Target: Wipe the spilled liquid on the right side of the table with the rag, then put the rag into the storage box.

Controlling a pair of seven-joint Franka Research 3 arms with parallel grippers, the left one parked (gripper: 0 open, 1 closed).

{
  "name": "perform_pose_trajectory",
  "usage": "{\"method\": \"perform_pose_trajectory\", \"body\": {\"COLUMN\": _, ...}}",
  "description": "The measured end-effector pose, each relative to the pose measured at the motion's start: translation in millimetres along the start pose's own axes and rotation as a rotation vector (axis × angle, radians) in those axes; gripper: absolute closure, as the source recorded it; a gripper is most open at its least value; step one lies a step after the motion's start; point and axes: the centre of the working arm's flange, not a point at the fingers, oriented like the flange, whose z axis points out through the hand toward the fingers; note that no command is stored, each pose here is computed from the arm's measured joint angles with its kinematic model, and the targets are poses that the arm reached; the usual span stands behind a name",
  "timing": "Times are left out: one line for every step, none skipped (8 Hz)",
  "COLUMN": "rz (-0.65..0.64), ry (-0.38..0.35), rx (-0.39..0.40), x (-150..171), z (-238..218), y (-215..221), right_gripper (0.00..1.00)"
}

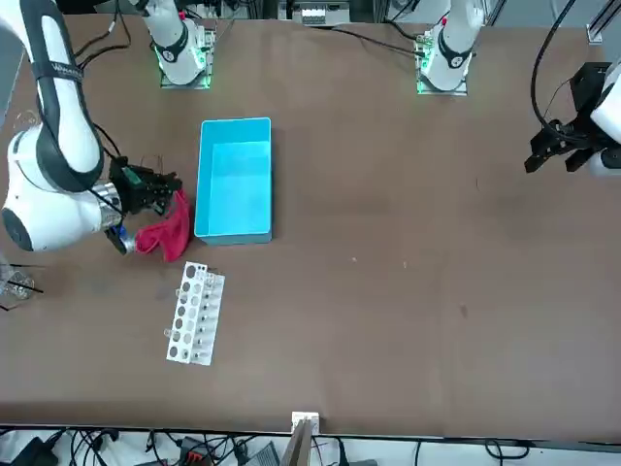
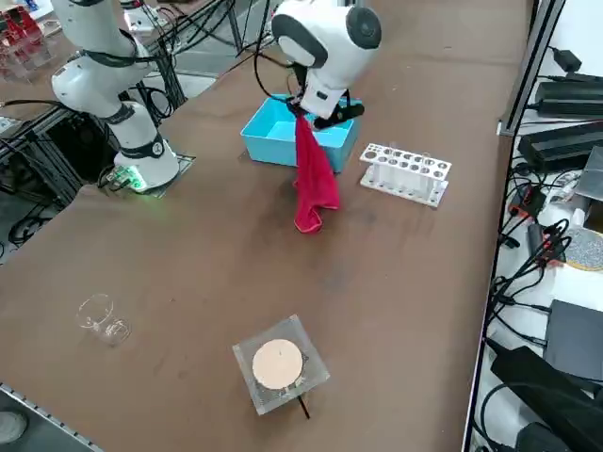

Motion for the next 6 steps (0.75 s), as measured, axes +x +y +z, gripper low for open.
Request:
{"method": "perform_pose_trajectory", "body": {"rz": -0.020, "ry": 0.017, "rx": -0.045, "x": 24.7, "z": -0.5, "y": 36.5, "right_gripper": 0.99}}
{"method": "perform_pose_trajectory", "body": {"rz": -0.031, "ry": 0.030, "rx": -0.080, "x": 50.0, "z": -3.9, "y": 79.1, "right_gripper": 0.99}}
{"method": "perform_pose_trajectory", "body": {"rz": -0.037, "ry": 0.045, "rx": -0.111, "x": 69.8, "z": -9.6, "y": 120.4, "right_gripper": 0.99}}
{"method": "perform_pose_trajectory", "body": {"rz": -0.034, "ry": 0.071, "rx": -0.144, "x": 86.3, "z": -16.1, "y": 157.6, "right_gripper": 0.99}}
{"method": "perform_pose_trajectory", "body": {"rz": -0.038, "ry": 0.109, "rx": -0.168, "x": 104.6, "z": -22.2, "y": 195.3, "right_gripper": 0.99}}
{"method": "perform_pose_trajectory", "body": {"rz": -0.066, "ry": 0.158, "rx": -0.181, "x": 126.6, "z": -27.8, "y": 239.5, "right_gripper": 0.99}}
